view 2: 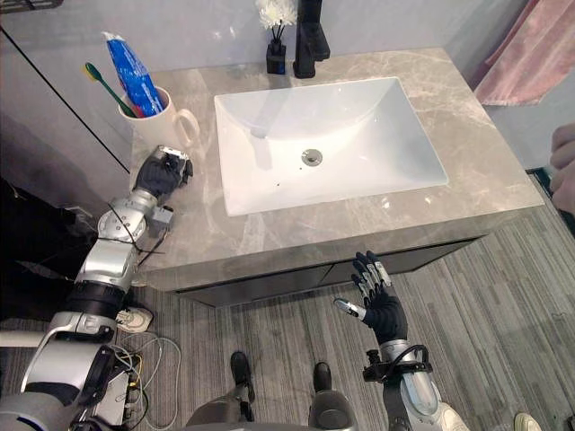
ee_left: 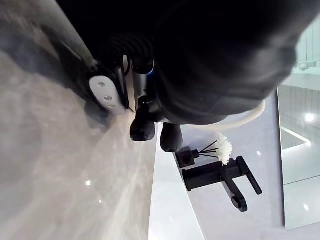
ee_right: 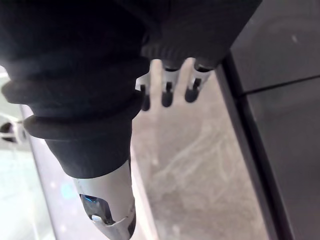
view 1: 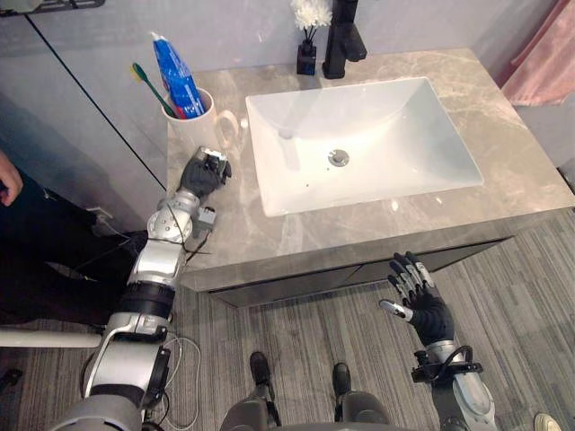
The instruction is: Organize washtable
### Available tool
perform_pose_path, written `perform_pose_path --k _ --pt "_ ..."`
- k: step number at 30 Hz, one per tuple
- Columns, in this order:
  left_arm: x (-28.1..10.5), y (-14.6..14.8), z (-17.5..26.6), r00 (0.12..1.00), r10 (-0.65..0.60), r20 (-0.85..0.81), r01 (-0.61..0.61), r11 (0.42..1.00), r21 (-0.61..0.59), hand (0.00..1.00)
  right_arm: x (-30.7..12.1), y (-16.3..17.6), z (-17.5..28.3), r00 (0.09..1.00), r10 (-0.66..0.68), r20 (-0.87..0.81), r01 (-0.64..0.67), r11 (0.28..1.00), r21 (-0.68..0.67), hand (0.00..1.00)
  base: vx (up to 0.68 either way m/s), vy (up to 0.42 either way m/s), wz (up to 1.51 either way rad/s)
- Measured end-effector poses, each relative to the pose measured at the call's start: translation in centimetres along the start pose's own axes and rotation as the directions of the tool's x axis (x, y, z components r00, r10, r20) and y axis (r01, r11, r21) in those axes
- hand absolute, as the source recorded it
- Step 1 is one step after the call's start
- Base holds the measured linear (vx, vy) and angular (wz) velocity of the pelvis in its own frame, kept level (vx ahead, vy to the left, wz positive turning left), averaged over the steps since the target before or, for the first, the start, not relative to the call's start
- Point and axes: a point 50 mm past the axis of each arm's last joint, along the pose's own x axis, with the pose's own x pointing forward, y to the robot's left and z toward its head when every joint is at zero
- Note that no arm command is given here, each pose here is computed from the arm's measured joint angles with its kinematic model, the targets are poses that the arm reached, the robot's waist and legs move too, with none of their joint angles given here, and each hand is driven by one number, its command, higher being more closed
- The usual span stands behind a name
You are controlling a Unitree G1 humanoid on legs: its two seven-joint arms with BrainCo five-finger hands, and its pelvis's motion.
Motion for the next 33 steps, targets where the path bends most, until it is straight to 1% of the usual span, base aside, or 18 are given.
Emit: perform_pose_path --k 3,4,7,10,20,21,24,25,28,31,32,33 --pt "1.5 1.7 1.9 1.000 0.014 0.028 -0.016 0.997 0.076 1.00 0.1 0.1 0.1 1.000 0.012 0.001 -0.012 1.000 -0.006 0.00 -0.02 0.012 -0.06" --pt "2.1 2.6 2.7 0.998 0.041 0.039 -0.045 0.994 0.103 1.00 0.2 0.3 0.0 1.000 0.021 0.000 -0.021 1.000 -0.002 0.00 0.00 0.002 -0.11" --pt "2.7 3.9 3.9 0.994 0.086 0.063 -0.093 0.988 0.120 1.00 0.3 0.8 -0.1 0.999 0.040 -0.001 -0.040 0.999 0.006 0.00 0.01 0.003 -0.14" --pt "3.3 4.1 4.8 0.992 0.093 0.082 -0.102 0.987 0.121 1.00 0.3 1.1 -0.2 0.999 0.054 -0.006 -0.054 0.998 0.010 0.00 0.03 0.005 -0.05" --pt "4.0 4.6 5.5 0.990 0.117 0.079 -0.127 0.983 0.135 1.00 0.2 1.3 -0.1 0.998 0.061 0.010 -0.061 0.998 0.011 0.00 0.00 -0.001 -0.02" --pt "3.9 4.5 5.5 0.990 0.113 0.081 -0.123 0.983 0.135 1.00 0.3 1.4 -0.1 0.998 0.063 0.013 -0.064 0.998 0.014 0.00 0.00 0.000 0.00" --pt "2.9 2.9 5.2 0.991 0.066 0.114 -0.080 0.989 0.122 1.00 0.3 1.5 -0.2 0.998 0.068 0.015 -0.068 0.997 0.027 0.00 0.02 0.008 0.07" --pt "2.3 1.7 4.8 0.991 0.037 0.127 -0.050 0.993 0.103 1.00 0.3 1.6 -0.2 0.998 0.065 0.018 -0.066 0.997 0.032 0.00 0.03 0.009 0.13" --pt "0.5 -1.3 3.9 0.987 -0.027 0.156 0.024 0.999 0.022 1.00 0.4 1.6 -0.1 0.998 0.062 0.026 -0.063 0.997 0.036 0.00 0.01 0.001 0.17" --pt "-1.0 -3.0 3.3 0.984 -0.059 0.170 0.069 0.996 -0.054 1.00 0.5 1.5 0.0 0.998 0.049 0.035 -0.050 0.998 0.040 0.00 -0.02 0.006 0.21" --pt "-2.2 -3.8 2.5 0.985 -0.058 0.160 0.077 0.991 -0.112 1.00 0.5 1.4 0.0 0.998 0.042 0.039 -0.043 0.998 0.040 0.00 -0.03 0.017 0.22" --pt "-2.8 -4.0 2.1 0.987 -0.053 0.155 0.074 0.988 -0.137 1.00 0.5 1.4 0.1 0.998 0.040 0.039 -0.041 0.998 0.039 0.00 -0.01 0.021 0.29"
